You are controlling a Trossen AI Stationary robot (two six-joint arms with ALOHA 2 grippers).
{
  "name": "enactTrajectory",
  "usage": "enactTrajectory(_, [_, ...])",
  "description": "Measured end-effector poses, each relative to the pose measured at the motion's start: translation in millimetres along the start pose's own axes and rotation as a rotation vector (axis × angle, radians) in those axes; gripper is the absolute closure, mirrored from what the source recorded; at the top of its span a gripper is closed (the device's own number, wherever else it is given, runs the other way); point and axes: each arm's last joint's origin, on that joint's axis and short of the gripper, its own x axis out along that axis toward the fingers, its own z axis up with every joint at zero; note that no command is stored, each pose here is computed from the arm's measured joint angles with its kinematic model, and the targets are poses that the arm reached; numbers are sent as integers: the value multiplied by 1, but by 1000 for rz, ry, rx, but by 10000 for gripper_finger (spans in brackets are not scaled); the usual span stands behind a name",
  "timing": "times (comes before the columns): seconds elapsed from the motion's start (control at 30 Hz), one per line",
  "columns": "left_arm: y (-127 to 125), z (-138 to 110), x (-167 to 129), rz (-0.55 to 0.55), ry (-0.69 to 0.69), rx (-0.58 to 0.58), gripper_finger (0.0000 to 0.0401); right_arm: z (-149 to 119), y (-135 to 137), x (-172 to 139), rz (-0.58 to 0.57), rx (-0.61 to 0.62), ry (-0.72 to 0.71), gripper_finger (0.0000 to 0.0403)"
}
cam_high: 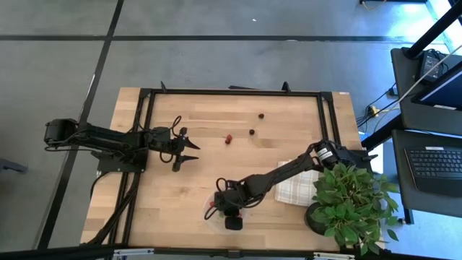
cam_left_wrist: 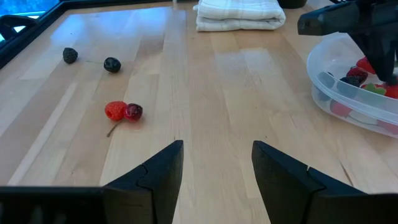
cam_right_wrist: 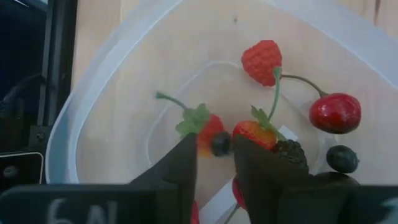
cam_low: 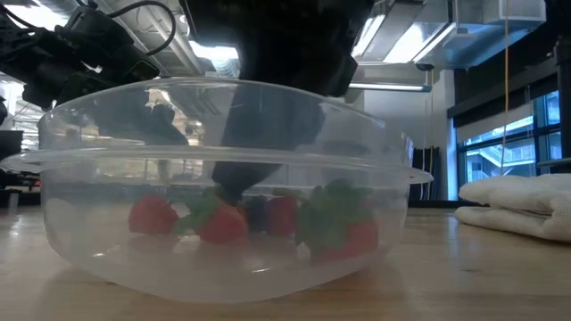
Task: Pick and placing Produce into tupperware
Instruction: Put the blueberry in the bottom transparent bin, then put the black cherry in the bottom transparent bin
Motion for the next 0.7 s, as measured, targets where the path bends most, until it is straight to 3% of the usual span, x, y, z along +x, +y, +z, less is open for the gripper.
enactTrajectory(0.17, [0,0,0,0,0,0,216,0,0,0,0,1,0,249])
enactTrajectory(0.33, [0,0,0,0,0,0,216,-2,-2,-5,-15,-1,30,221])
enactTrajectory(0.57, [0,0,0,0,2,-1,216,5,-16,-48,-54,55,59,213])
enactTrajectory(0.7, [0,0,0,0,3,-17,216,8,-26,-78,-140,44,43,212])
